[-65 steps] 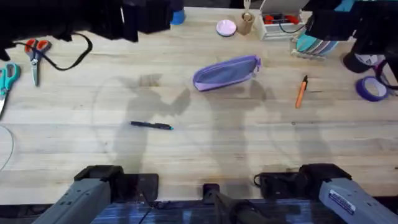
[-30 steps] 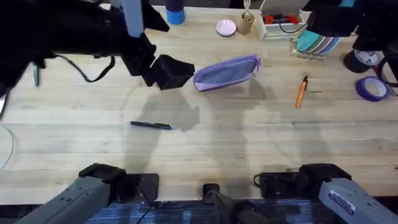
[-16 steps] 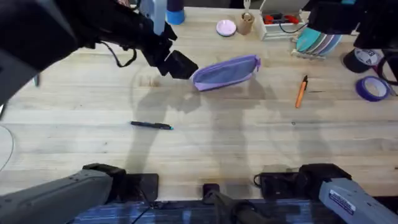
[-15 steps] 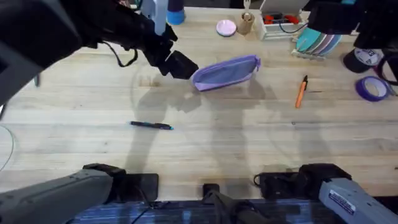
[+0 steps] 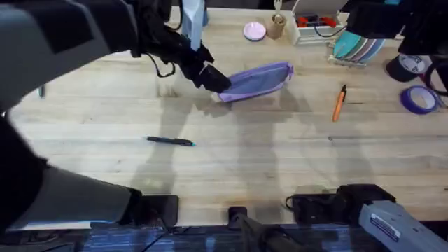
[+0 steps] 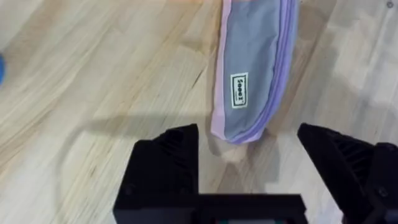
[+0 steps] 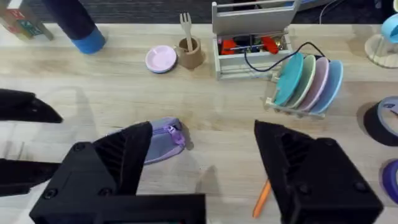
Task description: Unzip the bag, pick up the pens from the table one at a time and place them inside, then zip the bag closed.
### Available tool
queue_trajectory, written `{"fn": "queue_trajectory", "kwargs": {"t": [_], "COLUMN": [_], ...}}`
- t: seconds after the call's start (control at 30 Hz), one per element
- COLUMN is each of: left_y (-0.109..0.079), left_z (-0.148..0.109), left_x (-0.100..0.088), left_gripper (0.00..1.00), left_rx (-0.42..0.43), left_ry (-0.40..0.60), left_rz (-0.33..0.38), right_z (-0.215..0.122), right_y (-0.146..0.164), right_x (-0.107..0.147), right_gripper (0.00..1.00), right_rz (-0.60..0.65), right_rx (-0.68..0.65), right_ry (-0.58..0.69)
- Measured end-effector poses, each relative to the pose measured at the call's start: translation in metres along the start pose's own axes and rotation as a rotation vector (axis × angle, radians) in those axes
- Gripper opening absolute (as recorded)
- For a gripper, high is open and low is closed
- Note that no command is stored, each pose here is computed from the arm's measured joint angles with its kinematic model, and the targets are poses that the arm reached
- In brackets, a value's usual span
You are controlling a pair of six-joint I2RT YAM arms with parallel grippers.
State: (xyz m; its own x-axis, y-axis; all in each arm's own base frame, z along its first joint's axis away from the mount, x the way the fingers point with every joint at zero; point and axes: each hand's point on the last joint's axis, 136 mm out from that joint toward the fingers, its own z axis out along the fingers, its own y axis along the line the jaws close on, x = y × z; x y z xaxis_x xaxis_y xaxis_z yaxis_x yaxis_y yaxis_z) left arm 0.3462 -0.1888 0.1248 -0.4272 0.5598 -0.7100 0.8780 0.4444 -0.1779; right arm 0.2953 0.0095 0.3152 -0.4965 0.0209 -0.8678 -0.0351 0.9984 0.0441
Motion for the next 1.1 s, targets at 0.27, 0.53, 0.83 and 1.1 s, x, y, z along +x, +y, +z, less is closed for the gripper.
{"fn": "queue_trajectory", "kwargs": {"t": [0.27,0.53,0.83,1.1], "left_y": [-0.003,-0.004,-0.002,-0.004], "left_z": [0.026,0.027,0.044,0.044], "left_x": [-0.005,-0.008,0.002,0.001], "left_gripper": [0.994,0.993,0.955,0.309], "left_rx": [0.051,0.056,0.079,0.090], "left_ry": [-0.028,-0.040,-0.016,-0.022], "left_rz": [0.041,0.049,0.034,0.034], "right_z": [0.000,0.000,0.000,0.000], "right_y": [0.000,0.000,0.000,0.000], "right_x": [0.000,0.000,0.000,0.000], "right_gripper": [0.995,0.995,0.996,0.996], "right_rz": [0.000,0.000,0.000,0.000], "right_rx": [0.000,0.000,0.000,0.000], "right_ry": [0.000,0.000,0.000,0.000]}}
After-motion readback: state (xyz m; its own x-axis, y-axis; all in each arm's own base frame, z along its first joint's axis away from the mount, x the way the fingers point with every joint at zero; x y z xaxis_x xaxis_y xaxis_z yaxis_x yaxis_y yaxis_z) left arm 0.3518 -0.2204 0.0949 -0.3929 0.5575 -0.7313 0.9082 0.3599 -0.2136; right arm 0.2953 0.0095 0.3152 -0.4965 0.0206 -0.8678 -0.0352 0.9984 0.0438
